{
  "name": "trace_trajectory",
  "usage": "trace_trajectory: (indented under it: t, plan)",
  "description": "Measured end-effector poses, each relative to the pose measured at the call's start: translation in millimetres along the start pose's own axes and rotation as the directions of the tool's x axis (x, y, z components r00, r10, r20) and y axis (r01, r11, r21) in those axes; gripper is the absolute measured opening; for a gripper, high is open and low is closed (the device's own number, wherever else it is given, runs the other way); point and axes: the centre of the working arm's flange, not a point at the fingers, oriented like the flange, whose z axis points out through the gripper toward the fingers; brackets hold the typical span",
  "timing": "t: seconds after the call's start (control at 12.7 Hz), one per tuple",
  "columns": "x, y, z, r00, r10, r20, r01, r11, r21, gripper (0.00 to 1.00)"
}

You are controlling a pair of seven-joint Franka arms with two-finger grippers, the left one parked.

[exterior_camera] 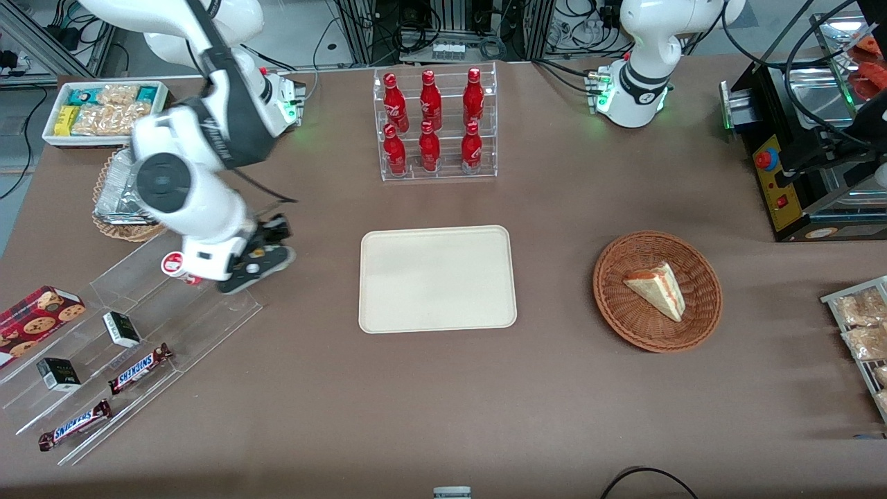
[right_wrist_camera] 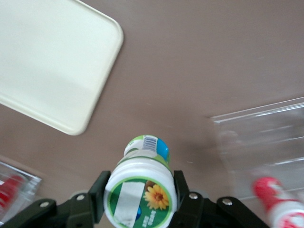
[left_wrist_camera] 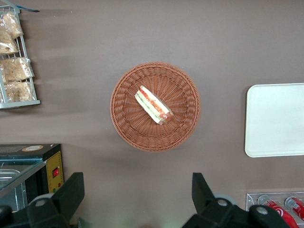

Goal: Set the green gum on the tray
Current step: 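Lift the green gum tub and carry it over the cream tray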

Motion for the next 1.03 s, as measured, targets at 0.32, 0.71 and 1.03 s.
trace_trajectory:
  t: [0.32, 0.71, 1.03]
  plan:
    - [45, -76, 24, 0.988, 0.154, -0.012, -0.154, 0.987, 0.042, 0.59]
    - [82, -160, 75, 0.957, 0.274, -0.1, -0.27, 0.961, 0.054, 0.59]
    - [101, -196, 109, 0.935, 0.329, -0.132, -0.323, 0.944, 0.068, 0.59]
